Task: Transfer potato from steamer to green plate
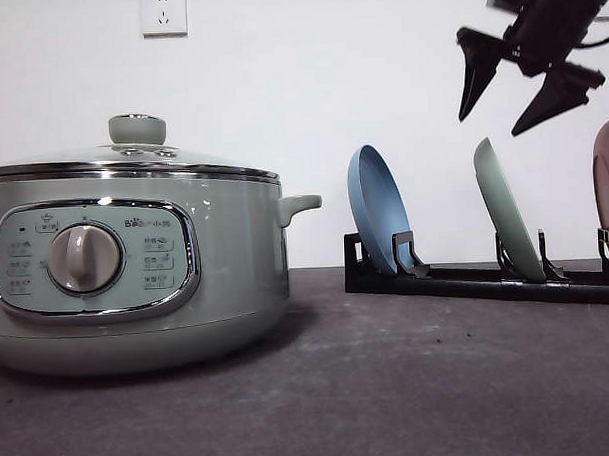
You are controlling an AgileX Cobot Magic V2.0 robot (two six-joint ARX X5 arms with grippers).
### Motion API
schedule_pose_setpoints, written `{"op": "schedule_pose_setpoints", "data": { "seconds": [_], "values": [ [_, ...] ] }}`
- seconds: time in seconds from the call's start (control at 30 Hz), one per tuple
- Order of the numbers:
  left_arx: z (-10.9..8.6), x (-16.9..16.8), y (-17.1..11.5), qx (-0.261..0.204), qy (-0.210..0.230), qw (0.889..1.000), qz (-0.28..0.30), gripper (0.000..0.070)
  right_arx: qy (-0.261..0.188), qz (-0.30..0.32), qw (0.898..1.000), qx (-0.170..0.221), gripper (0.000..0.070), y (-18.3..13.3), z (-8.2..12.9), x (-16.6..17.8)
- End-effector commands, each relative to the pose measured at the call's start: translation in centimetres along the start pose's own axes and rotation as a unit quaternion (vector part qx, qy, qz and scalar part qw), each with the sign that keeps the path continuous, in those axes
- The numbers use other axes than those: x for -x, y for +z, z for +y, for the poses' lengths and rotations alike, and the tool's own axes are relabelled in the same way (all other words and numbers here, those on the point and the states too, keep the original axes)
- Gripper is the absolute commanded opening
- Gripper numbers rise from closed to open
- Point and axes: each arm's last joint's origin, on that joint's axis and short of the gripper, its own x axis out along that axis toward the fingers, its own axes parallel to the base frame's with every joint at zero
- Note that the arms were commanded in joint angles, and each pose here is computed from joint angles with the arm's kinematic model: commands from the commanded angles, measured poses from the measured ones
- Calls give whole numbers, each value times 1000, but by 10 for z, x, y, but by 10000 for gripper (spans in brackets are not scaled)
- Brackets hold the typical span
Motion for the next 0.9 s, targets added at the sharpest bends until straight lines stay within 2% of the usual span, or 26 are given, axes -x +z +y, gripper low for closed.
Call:
{"op": "schedule_pose_setpoints", "data": {
  "seconds": [0.0, 0.2, 0.37, 0.6, 0.87],
  "values": [
    [-2, 3, 5, -11, -4, 1000, -12, 515, 1, -2, 1000, -8, 476, 3, -1, -10],
    [-2, 3, 5, -11, -4, 1000, -12, 515, -2, 15, 1000, -14, 362, -3, -6, -24],
    [-2, 3, 5, -12, -4, 1000, -12, 515, -2, 14, 1000, -14, 218, -3, -7, -26],
    [-2, 3, 5, -12, -3, 1000, -12, 515, -1, 13, 1000, -18, 70, -3, -7, -26],
    [-2, 3, 5, -12, -3, 1000, -12, 515, 29, 11, 999, -33, 9, 1, -4, -23]
  ]
}}
